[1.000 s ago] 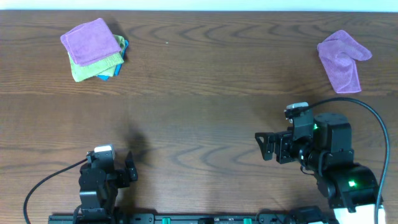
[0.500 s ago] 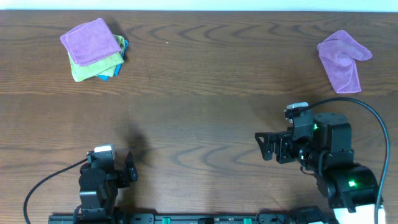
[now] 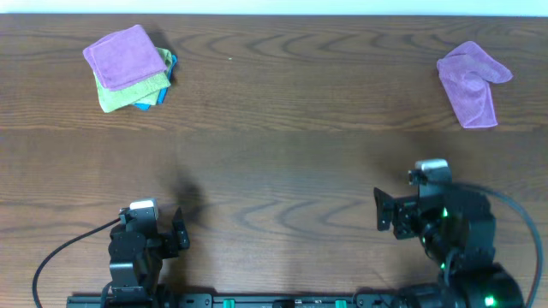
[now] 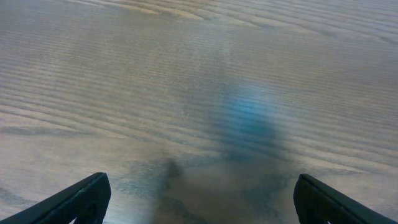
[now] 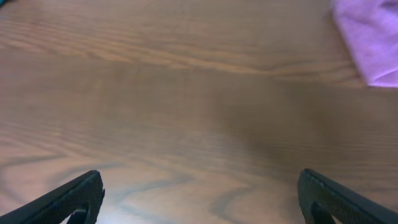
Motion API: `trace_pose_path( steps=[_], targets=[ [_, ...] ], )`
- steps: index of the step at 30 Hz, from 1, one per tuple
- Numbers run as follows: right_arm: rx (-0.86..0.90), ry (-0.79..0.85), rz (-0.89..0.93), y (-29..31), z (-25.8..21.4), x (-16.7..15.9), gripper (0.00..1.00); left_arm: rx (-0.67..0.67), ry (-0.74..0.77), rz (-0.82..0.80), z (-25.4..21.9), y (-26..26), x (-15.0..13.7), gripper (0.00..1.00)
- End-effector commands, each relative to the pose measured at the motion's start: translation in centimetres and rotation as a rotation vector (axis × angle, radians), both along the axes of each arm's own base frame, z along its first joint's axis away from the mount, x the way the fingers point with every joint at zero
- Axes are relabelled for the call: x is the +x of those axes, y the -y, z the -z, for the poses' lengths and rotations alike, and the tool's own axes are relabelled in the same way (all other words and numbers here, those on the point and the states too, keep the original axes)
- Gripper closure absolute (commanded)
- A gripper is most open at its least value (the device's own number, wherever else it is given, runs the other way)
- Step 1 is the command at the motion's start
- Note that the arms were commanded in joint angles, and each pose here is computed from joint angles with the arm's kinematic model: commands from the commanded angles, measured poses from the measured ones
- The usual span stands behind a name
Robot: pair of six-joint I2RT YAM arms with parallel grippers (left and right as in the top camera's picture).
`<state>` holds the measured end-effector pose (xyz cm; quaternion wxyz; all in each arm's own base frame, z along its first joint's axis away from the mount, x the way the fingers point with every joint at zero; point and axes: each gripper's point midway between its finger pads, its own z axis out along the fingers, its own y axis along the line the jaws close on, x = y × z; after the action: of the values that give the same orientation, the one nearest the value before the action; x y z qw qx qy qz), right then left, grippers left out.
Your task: Fold the cloth
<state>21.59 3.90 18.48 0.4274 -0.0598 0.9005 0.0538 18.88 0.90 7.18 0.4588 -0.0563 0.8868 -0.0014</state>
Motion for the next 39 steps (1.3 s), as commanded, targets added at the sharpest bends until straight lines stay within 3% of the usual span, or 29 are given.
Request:
trace_pose_path(
  steps=[1,13,29,39],
  targets=[
    [-0.118,0.039,0.008,1.6,1.7,-0.5,0.01,0.016,-0.018,-0.007,0.6,-0.2,-0.3,0.05],
    [-0.138,0.131,0.020,2.4,7.7,-1.9,0.01,0.016,-0.018,-0.007,0.6,-0.2,-0.3,0.05],
    [-0.141,0.080,0.085,3.7,11.2,-2.4,0.01,0.016,-0.018,-0.007,0.6,-0.2,-0.3,0.05],
    [-0.144,0.093,0.168,5.3,10.9,-2.5,0.01,0.016,-0.018,-0.007,0.6,-0.2,-0.3,0.05]
  ],
)
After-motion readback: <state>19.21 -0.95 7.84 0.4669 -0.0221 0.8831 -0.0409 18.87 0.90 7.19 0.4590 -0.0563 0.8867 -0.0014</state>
